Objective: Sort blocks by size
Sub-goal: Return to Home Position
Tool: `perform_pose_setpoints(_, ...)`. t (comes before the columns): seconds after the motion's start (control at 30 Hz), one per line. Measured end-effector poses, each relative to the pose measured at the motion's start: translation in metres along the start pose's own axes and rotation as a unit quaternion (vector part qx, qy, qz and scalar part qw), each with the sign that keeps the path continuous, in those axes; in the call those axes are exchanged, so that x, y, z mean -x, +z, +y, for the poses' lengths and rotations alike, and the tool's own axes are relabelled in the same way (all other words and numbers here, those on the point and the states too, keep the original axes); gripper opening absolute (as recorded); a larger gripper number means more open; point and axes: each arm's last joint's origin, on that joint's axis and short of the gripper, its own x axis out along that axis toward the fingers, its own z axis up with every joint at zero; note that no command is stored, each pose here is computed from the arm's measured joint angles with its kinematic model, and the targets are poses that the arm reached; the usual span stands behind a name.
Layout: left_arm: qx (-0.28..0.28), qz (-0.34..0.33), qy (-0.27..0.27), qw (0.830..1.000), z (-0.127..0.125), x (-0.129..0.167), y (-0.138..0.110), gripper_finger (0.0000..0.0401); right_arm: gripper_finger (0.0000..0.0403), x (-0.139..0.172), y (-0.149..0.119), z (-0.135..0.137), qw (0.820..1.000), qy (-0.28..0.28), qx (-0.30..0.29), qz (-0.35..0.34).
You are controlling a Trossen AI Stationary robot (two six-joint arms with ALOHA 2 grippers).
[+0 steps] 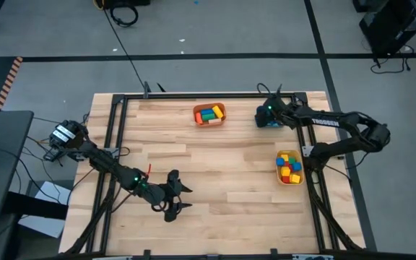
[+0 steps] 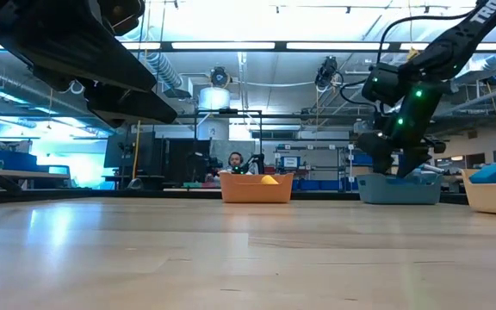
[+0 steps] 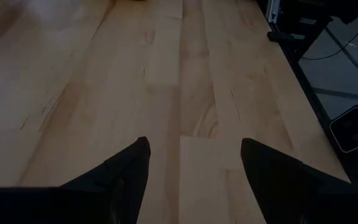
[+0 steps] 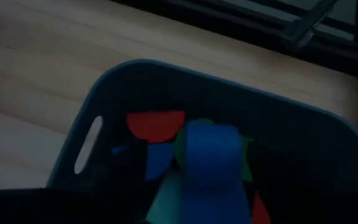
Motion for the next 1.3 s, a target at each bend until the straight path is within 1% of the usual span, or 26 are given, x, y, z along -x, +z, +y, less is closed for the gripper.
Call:
perform_pose_setpoints(0.07, 0.0, 0.0, 0.0, 1.0, 0.0, 0.0, 0.0, 0.0261, 0.0307, 0.0, 0.0, 0.0, 1.0, 0.001, 0.0, -0.001)
perform_pose_setpoints(0.13, 0.0, 0.0, 0.0, 1.0, 0.0, 0.0, 0.0, 0.0261, 0.032, 0.003, 0.001, -0.001, 1.0, 0.003, -0.002, -0.006)
perform_pose_setpoints(0.3, 0.0, 0.0, 0.0, 1.0, 0.0, 0.0, 0.0, 0.0261, 0.0325, 0.016, 0.005, -0.004, 0.999, 0.015, -0.011, -0.027)
perform_pose_setpoints(0.4, 0.0, 0.0, 0.0, 1.0, 0.0, 0.0, 0.0, 0.0261, 0.032, 0.028, 0.006, -0.007, 0.998, 0.04, -0.017, -0.038)
perform_pose_setpoints(0.53, 0.001, -0.001, -0.001, 1.0, 0.0, 0.0, 0.0, 0.0261, 0.0315, 0.046, 0.003, -0.012, 0.996, 0.087, -0.016, -0.028)
perform_pose_setpoints(0.63, 0.002, -0.003, -0.001, 1.0, 0.0, 0.0, 0.001, 0.0261, 0.0316, 0.061, -0.005, -0.011, 0.99, 0.136, 0.017, -0.014)
perform_pose_setpoints(0.77, -0.012, 0.001, 0.001, 1.0, 0.0, 0.0, 0.0, 0.0261, 0.0319, 0.082, -0.019, -0.001, 0.977, 0.199, 0.074, -0.012)
perform_pose_setpoints(0.83, -0.027, 0.001, 0.001, 1.0, 0.0, 0.0, 0.0, 0.0261, 0.032, 0.088, -0.033, 0.005, 0.969, 0.227, 0.094, -0.017)
perform_pose_setpoints(0.93, -0.041, -0.002, 0.0, 0.999, 0.0, 0.0, 0.0, 0.0261, 0.0319, 0.092, -0.056, 0.013, 0.958, 0.265, 0.107, -0.03)
perform_pose_setpoints(1.03, -0.071, -0.008, 0.022, 0.997, 0.005, -0.002, 0.002, 0.0261, 0.0317, 0.092, -0.079, 0.019, 0.946, 0.296, 0.116, -0.057)
perform_pose_setpoints(1.1, -0.077, -0.014, 0.055, 0.995, 0.015, -0.005, 0.006, 0.0261, 0.0316, 0.092, -0.09, 0.022, 0.938, 0.315, 0.117, -0.081)
perform_pose_setpoints(1.2, -0.084, -0.013, 0.099, 0.991, 0.037, -0.011, 0.013, 0.0261, 0.0316, 0.095, -0.1, 0.028, 0.921, 0.352, 0.117, -0.12)
perform_pose_setpoints(1.23, -0.085, -0.01, 0.11, 0.99, 0.046, -0.014, 0.015, 0.0261, 0.0317, 0.096, -0.102, 0.03, 0.915, 0.364, 0.119, -0.13)
perform_pose_setpoints(1.3, -0.085, 0.004, 0.115, 0.99, 0.067, -0.017, 0.017, 0.0261, 0.0319, 0.1, -0.103, 0.033, 0.903, 0.385, 0.12, -0.147)
